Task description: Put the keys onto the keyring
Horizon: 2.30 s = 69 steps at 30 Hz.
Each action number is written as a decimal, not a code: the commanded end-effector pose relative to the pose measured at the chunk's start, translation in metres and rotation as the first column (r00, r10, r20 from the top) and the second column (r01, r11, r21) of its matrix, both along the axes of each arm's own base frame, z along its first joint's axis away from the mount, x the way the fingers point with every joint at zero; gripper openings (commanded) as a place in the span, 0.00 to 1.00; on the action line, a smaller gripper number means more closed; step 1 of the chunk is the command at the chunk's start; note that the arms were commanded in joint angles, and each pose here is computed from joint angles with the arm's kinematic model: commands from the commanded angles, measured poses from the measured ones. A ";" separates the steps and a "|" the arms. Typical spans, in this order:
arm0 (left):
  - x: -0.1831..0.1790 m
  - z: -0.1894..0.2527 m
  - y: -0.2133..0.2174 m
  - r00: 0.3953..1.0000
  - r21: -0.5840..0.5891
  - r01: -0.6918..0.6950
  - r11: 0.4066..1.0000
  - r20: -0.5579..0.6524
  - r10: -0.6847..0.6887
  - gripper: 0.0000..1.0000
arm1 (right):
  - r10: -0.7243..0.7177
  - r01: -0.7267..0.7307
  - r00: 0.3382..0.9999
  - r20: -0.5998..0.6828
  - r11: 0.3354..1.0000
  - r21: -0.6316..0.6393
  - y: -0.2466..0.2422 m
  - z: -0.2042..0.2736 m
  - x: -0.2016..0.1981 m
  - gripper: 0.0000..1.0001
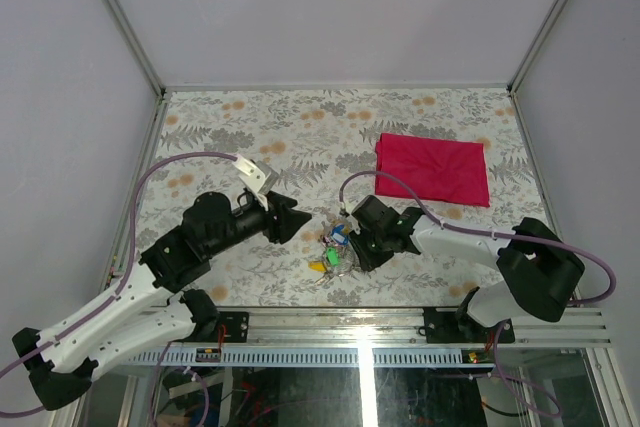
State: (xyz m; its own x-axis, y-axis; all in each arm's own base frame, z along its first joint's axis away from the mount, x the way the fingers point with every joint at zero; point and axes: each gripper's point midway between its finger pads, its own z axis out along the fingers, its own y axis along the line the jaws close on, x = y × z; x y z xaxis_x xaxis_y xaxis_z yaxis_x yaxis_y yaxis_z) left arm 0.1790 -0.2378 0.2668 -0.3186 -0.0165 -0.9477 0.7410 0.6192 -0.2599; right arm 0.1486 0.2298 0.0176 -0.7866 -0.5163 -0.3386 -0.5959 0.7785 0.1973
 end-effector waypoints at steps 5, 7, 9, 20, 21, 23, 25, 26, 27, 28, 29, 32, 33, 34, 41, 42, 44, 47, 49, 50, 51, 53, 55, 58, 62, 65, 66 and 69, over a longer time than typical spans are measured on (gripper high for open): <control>0.002 0.011 0.003 0.999 -0.020 -0.011 1.000 0.032 0.012 0.48 | 0.057 -0.057 0.998 0.022 0.998 0.038 0.015 0.006 0.005 0.41; 0.002 0.010 0.003 0.999 -0.020 -0.011 1.000 0.032 0.012 0.48 | 0.073 -0.074 0.997 0.022 0.996 0.051 0.018 0.009 0.001 0.42; 0.002 0.010 0.002 0.999 -0.022 -0.007 1.000 0.031 0.008 0.48 | 0.083 -0.084 0.996 0.028 0.994 0.064 0.021 0.012 0.000 0.43; 0.001 0.011 0.002 0.999 -0.025 -0.002 1.000 0.033 0.003 0.48 | 0.093 -0.093 0.994 0.051 0.996 -0.001 0.019 0.007 0.001 0.43; 0.001 0.011 0.002 0.999 -0.024 -0.003 1.000 0.032 0.003 0.48 | 0.093 -0.092 0.994 0.055 0.996 -0.014 0.018 0.006 0.002 0.43; 0.001 0.011 0.002 0.999 -0.025 -0.002 1.000 0.033 0.003 0.48 | 0.096 -0.094 0.994 0.060 0.995 -0.036 0.016 0.003 0.002 0.43; 0.000 0.011 0.003 0.999 -0.024 -0.002 1.000 0.034 0.003 0.48 | 0.101 -0.098 0.993 0.065 0.994 -0.052 0.015 0.001 0.003 0.43; 0.000 0.011 0.002 0.999 -0.024 0.000 1.000 0.034 0.000 0.48 | 0.104 -0.101 0.992 0.065 0.993 -0.057 0.015 0.000 0.003 0.43; 0.000 0.012 0.002 0.999 -0.025 0.000 1.000 0.035 0.001 0.48 | 0.108 -0.104 0.992 0.065 0.993 -0.062 0.015 -0.001 0.003 0.43; 0.000 0.011 0.002 0.999 -0.024 -0.001 1.000 0.035 0.002 0.48 | 0.111 -0.107 0.992 0.067 0.992 -0.067 0.016 -0.002 0.003 0.42; 0.000 0.011 0.002 0.999 -0.023 0.001 1.000 0.036 0.000 0.48 | 0.117 -0.112 0.991 0.068 0.991 -0.071 0.016 -0.003 0.003 0.42; 0.001 0.012 0.003 0.999 -0.022 -0.002 1.000 0.038 0.003 0.48 | 0.131 -0.125 0.989 0.071 0.989 -0.081 0.017 -0.005 0.004 0.41; 0.000 0.012 0.003 0.999 -0.021 -0.001 1.000 0.038 0.002 0.48 | 0.138 -0.133 0.988 0.071 0.988 -0.082 0.018 -0.006 0.004 0.40; 0.000 0.011 0.003 0.999 -0.021 -0.001 1.000 0.037 0.001 0.48 | 0.145 -0.139 0.987 0.072 0.987 -0.081 0.019 -0.006 0.003 0.39; 0.001 0.011 0.003 0.999 -0.016 -0.002 1.000 0.038 0.003 0.48 | 0.182 -0.180 0.982 0.058 0.983 -0.039 0.028 -0.002 -0.002 0.37; 0.001 0.012 0.003 0.999 -0.018 -0.004 1.000 0.040 0.005 0.48 | 0.186 -0.185 0.981 0.058 0.983 -0.020 0.030 0.000 -0.004 0.40; 0.000 0.010 0.003 0.999 -0.017 -0.002 1.000 0.037 0.003 0.48 | 0.184 -0.185 0.981 0.067 0.983 0.015 0.032 0.006 -0.006 0.45; 0.000 0.010 0.003 0.999 -0.017 0.000 1.000 0.036 0.001 0.48 | 0.172 -0.178 0.980 0.097 0.982 0.060 0.036 0.019 -0.005 0.50; 0.000 0.011 0.002 0.999 -0.020 0.001 1.000 0.037 0.000 0.48 | 0.153 -0.163 0.980 0.126 0.984 0.066 0.035 0.027 -0.001 0.50; 0.000 0.012 0.002 0.999 -0.021 0.001 1.000 0.038 0.000 0.48 | 0.143 -0.153 0.979 0.146 0.987 0.059 0.033 0.030 0.002 0.49; 0.000 0.012 0.002 0.999 -0.020 0.002 1.000 0.038 -0.001 0.48 | 0.132 -0.141 0.977 0.165 0.989 0.047 0.030 0.033 0.005 0.47; 0.000 0.013 0.002 0.999 -0.021 0.002 1.000 0.039 -0.002 0.48 | 0.124 -0.128 0.973 0.195 0.992 0.008 0.022 0.035 0.011 0.43; 0.000 0.013 0.002 0.999 -0.022 0.004 1.000 0.040 -0.003 0.48 | 0.138 -0.134 0.970 0.200 0.990 -0.035 0.016 0.033 0.013 0.41; 0.000 0.013 0.002 0.999 -0.022 0.004 1.000 0.037 -0.003 0.48 | 0.160 -0.153 0.971 0.178 0.987 -0.051 0.016 0.028 0.012 0.40; -0.001 0.014 0.002 0.999 -0.024 0.004 1.000 0.040 -0.004 0.48 | 0.160 -0.149 0.975 0.153 0.985 -0.084 0.015 0.020 0.012 0.37; 0.000 0.013 0.003 0.999 -0.021 0.001 1.000 0.039 0.000 0.48 | 0.154 -0.140 0.977 0.148 0.985 -0.103 0.014 0.017 0.013 0.34; 0.000 0.013 0.003 0.999 -0.019 0.001 1.000 0.040 0.000 0.48 | 0.157 -0.143 0.977 0.144 0.984 -0.105 0.014 0.017 0.013 0.34; 0.000 0.013 0.003 0.999 -0.019 0.002 1.000 0.040 -0.001 0.48 | 0.165 -0.151 0.978 0.127 0.983 -0.108 0.015 0.013 0.011 0.34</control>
